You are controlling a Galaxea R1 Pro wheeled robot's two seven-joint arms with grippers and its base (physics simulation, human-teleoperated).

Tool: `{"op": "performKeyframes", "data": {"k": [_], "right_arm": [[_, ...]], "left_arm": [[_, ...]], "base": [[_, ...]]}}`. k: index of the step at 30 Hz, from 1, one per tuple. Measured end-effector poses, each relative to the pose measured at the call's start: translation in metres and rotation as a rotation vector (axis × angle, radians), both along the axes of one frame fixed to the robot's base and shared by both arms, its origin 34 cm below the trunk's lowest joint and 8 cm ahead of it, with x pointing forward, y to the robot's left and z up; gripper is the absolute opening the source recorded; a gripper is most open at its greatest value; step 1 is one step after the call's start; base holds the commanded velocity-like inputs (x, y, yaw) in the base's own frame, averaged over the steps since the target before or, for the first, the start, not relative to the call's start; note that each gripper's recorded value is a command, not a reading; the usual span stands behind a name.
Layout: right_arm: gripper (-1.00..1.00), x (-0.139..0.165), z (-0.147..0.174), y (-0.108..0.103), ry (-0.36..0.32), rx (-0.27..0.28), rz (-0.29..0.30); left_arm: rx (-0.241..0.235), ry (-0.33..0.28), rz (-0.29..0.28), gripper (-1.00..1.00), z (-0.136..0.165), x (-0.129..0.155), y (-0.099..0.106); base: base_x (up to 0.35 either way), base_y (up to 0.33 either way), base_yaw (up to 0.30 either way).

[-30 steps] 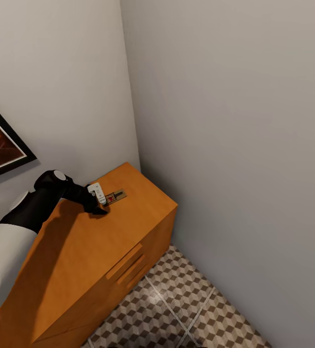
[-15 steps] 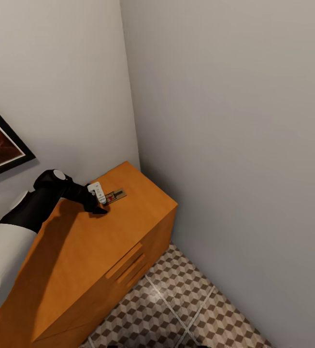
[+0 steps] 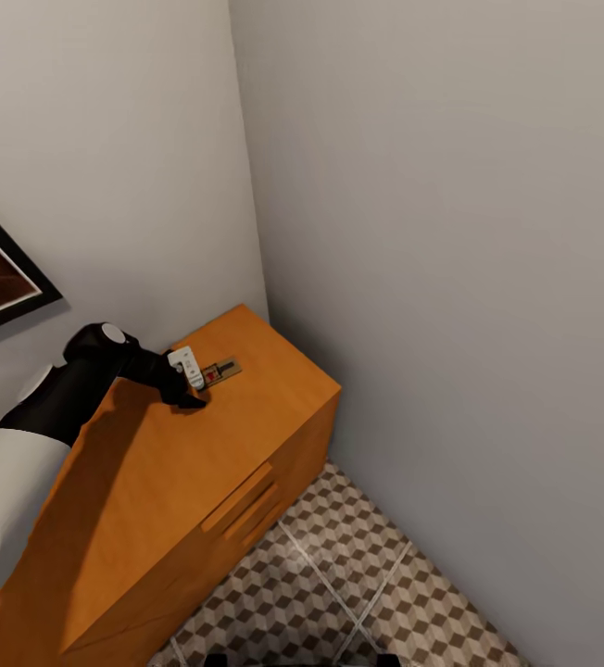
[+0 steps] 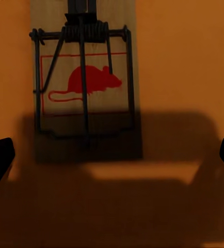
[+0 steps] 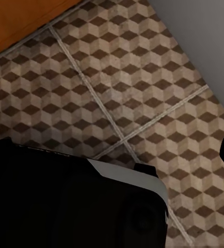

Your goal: Take the four mousetraps from the cabinet in the bathroom and place them on the bathroom floor. Make sure all four end up on the same floor surface, and ensure that at least two of them are either under or directly next to the same bathroom sink.

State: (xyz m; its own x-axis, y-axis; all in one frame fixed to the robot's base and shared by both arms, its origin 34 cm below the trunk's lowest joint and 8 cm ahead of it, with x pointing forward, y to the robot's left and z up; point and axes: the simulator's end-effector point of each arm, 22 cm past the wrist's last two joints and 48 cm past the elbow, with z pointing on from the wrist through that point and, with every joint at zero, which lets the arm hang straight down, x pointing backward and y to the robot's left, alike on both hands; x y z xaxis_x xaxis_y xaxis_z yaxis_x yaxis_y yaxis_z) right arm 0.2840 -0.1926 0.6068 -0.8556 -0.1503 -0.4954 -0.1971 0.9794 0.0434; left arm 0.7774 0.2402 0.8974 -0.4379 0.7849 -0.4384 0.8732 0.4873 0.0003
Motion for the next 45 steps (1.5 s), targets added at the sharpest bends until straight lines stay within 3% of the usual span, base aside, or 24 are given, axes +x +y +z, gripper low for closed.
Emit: {"op": "performKeyframes", "data": {"k": [36,37,45], "right_arm": [[1.00,-0.0030,-0.0011,-0.0007,0.007,-0.001,0.000],[1.00,-0.0031,-0.0011,-0.0004,0.007,-0.001,0.001],[1.00,-0.0031,-0.0012,-0.0007,0.007,-0.001,0.000]], "left_arm": [[0.002,-0.003,-0.004,1.00,-0.0008,0.0001,0.0000],[0.002,-0.003,-0.005,-1.00,-0.0008,0.0001,0.0000],[0.002,-0.003,-0.004,-1.00,-0.0008,0.0003,0.0001]], "base": [[0.000,0.000,0.000],[0.000,0.000,0.000],[0.000,0.000,0.000]]}}
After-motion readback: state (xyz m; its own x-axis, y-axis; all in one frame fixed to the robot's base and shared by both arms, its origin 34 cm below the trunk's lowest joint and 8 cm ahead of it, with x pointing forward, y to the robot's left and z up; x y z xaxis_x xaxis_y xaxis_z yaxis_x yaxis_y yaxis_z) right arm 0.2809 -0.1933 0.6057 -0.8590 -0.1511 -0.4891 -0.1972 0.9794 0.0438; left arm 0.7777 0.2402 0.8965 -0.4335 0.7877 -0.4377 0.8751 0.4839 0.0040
